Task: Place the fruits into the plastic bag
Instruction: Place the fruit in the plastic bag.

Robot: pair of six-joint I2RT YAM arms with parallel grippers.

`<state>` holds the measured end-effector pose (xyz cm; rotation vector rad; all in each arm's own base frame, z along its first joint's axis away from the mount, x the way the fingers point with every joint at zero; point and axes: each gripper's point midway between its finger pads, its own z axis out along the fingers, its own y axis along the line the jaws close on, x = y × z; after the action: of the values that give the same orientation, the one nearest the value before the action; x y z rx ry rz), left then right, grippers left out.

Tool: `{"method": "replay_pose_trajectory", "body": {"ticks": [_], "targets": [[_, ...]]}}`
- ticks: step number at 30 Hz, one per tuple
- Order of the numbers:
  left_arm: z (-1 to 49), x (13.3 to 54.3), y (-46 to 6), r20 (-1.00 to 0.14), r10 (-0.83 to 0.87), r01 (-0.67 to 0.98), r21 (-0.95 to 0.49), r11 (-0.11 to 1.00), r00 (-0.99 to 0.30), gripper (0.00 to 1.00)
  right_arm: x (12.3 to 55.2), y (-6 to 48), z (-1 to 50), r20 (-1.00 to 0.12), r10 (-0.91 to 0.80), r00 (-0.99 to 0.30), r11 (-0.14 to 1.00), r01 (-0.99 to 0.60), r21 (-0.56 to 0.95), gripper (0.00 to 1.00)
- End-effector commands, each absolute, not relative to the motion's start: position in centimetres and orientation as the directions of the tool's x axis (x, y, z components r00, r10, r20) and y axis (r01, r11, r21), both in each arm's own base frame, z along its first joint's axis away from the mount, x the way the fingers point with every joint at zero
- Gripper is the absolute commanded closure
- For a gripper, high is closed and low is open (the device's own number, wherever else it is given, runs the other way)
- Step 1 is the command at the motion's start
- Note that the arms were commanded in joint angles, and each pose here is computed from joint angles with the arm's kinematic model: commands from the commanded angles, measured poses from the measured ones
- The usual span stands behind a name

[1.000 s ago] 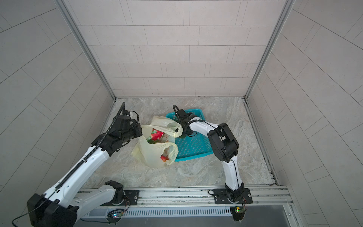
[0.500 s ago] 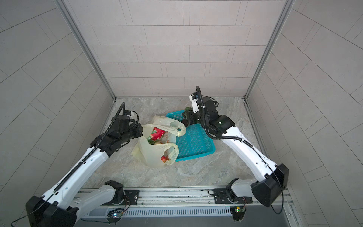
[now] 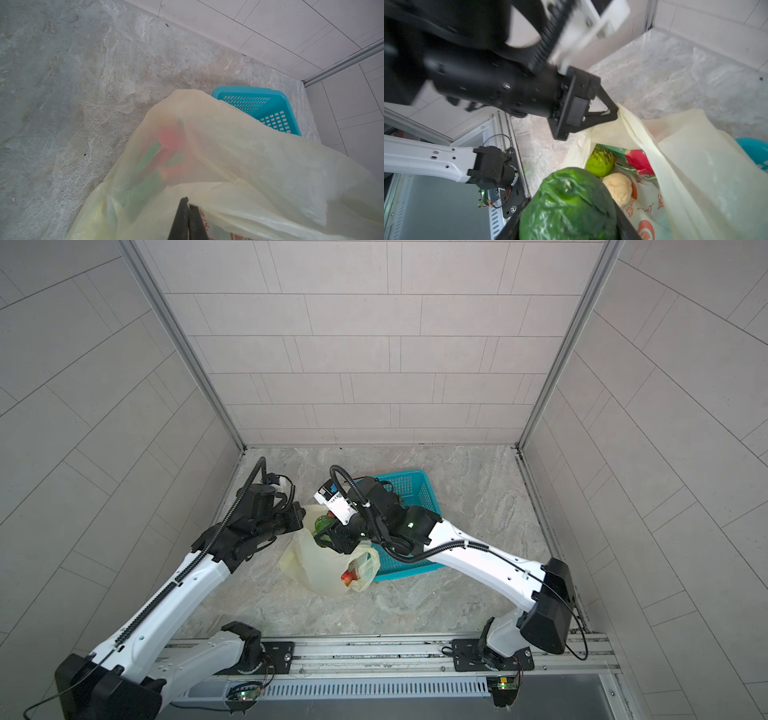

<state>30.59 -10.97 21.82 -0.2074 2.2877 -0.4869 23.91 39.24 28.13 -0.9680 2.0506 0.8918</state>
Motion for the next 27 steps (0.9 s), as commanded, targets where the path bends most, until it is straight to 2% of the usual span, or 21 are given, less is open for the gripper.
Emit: {"method": "replay_pose_trajectory", "body": {"ticks": [1, 4, 7, 15, 20, 23, 27], "targets": [[23.1, 30.3, -11.0, -0.687, -0.297, 0.027, -0.419, 0.908, -0.663, 1.0, 26.7, 38.9, 28.0, -0.788, -0.307, -0.534, 0.537, -0.781, 0.32, 0.59], [23.1, 29.9, -10.7, -0.691, -0.286, 0.031, -0.407, 0.913, -0.664, 1.0, 29.4, 38.3, 25.8, -0.732, -0.312, -0.606, 0.596, -0.725, 0.346, 0.59], [23.1, 29.6, -10.5, -0.697, -0.285, 0.03, -0.402, 0.915, -0.658, 1.0, 30.2, 38.4, 23.2, -0.677, -0.386, -0.626, 0.614, -0.722, 0.317, 0.59], [22.9, 29.4, -10.1, -0.703, -0.297, 0.016, -0.401, 0.916, -0.646, 1.0, 26.4, 40.6, 16.3, -0.52, -0.553, -0.65, 0.577, -0.75, 0.324, 0.58], [23.0, 29.5, -8.8, -0.715, -0.302, -0.042, -0.358, 0.933, -0.631, 1.0, 26.5, 39.8, 13.1, -0.438, -0.567, -0.697, 0.631, -0.71, 0.312, 0.56], [23.1, 29.5, -8.6, -0.717, -0.295, -0.044, -0.346, 0.937, -0.631, 1.0, 26.8, 39.1, 11.6, -0.382, -0.573, -0.725, 0.655, -0.685, 0.319, 0.47], [22.9, 29.5, -8.6, -0.714, -0.297, -0.05, -0.345, 0.937, -0.634, 1.0, 27.4, 38.3, 11.5, -0.356, -0.568, -0.742, 0.685, -0.666, 0.296, 0.29]]}}
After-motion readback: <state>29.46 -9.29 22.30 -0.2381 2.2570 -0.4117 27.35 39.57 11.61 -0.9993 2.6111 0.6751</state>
